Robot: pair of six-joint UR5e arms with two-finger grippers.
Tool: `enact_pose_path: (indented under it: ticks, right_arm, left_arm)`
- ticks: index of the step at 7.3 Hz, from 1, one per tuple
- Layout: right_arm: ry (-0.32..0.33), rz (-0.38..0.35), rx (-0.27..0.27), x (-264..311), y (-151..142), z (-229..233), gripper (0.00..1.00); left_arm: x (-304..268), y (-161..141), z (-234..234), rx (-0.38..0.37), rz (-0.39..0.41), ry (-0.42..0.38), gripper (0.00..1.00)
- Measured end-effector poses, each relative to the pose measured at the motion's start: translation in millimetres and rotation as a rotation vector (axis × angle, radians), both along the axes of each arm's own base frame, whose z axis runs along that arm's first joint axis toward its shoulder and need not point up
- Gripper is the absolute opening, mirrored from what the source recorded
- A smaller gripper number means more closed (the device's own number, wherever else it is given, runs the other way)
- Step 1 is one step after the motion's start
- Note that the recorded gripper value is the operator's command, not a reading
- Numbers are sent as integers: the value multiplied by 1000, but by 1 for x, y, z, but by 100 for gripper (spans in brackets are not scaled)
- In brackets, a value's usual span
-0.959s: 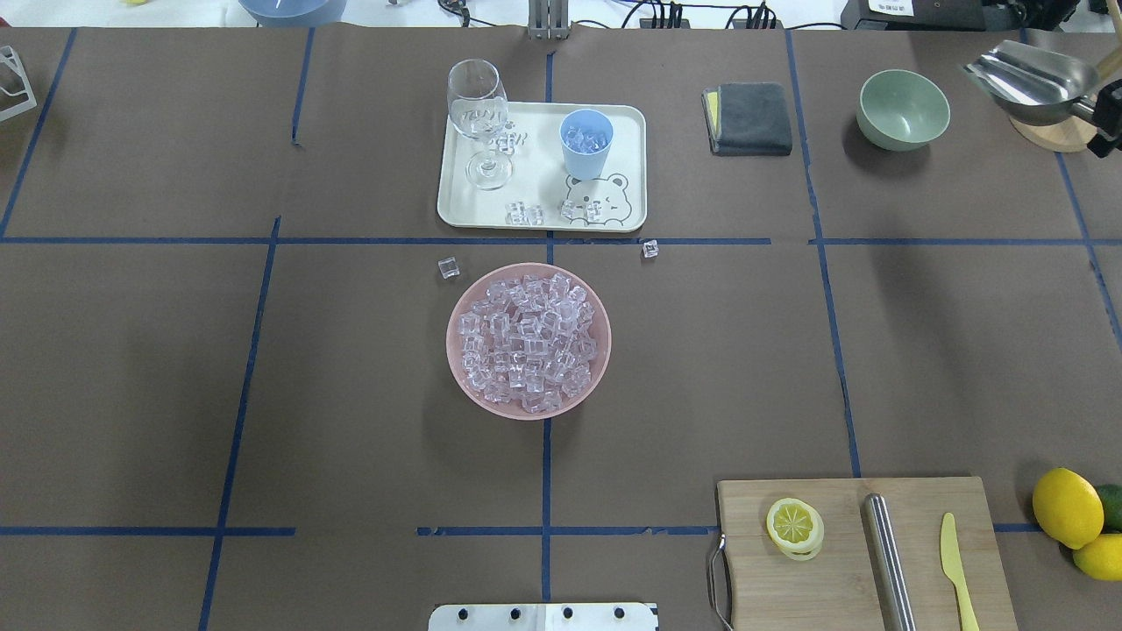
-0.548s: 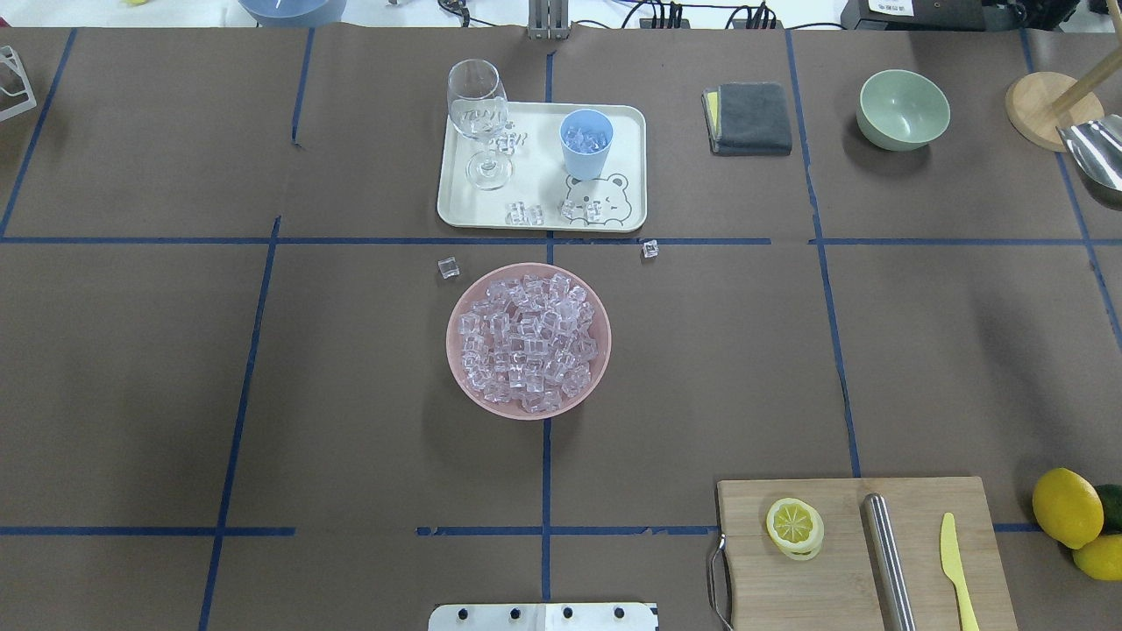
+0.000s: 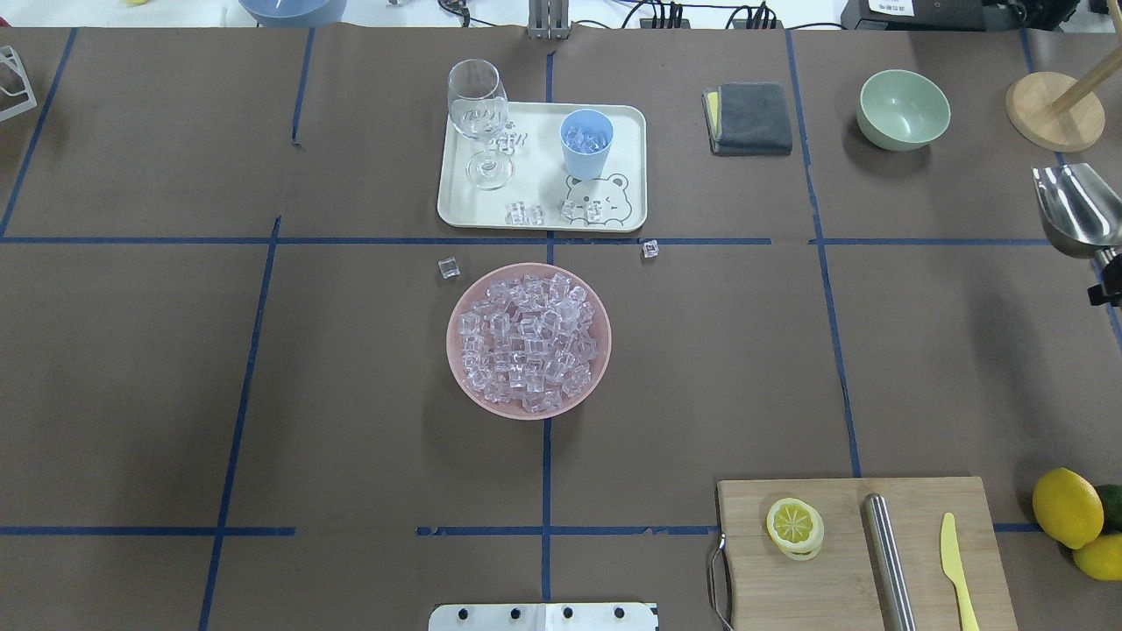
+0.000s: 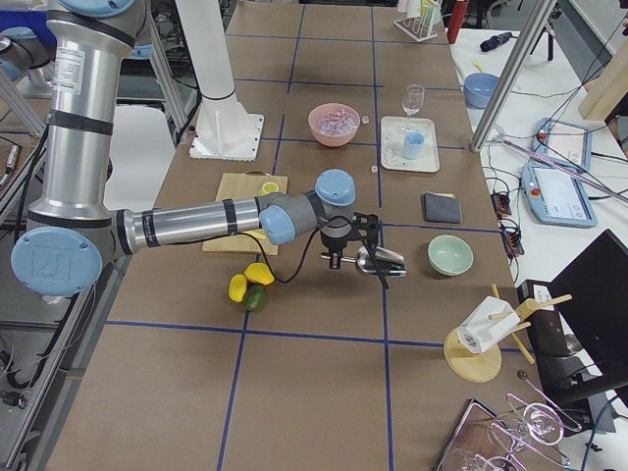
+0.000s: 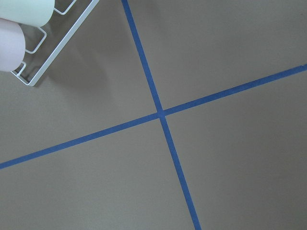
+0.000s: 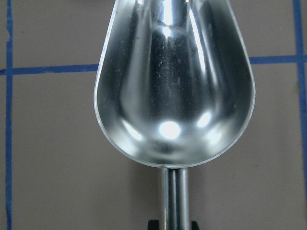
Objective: Put ice in cup with scoop
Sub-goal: 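Lower the scoop onto the table and open the right gripper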
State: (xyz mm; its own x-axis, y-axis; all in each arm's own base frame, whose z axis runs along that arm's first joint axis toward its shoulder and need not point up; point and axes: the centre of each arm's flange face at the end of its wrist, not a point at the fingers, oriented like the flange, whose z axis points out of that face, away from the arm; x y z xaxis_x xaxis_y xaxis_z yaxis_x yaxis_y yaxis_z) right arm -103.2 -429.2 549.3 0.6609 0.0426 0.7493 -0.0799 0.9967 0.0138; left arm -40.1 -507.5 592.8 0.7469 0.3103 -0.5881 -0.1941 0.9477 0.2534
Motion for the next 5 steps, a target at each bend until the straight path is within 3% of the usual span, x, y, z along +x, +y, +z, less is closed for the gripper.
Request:
enact_pose_path:
  ticks: [2, 5]
  right_arm:
    - [-43, -11, -55, -52, 18, -3, 0]
    - [-43, -80, -111, -99, 41, 3, 0]
  left_arm:
    - [0, 0, -1, 6, 0, 0, 100]
    - [0, -1, -2, 10, 0, 0, 100]
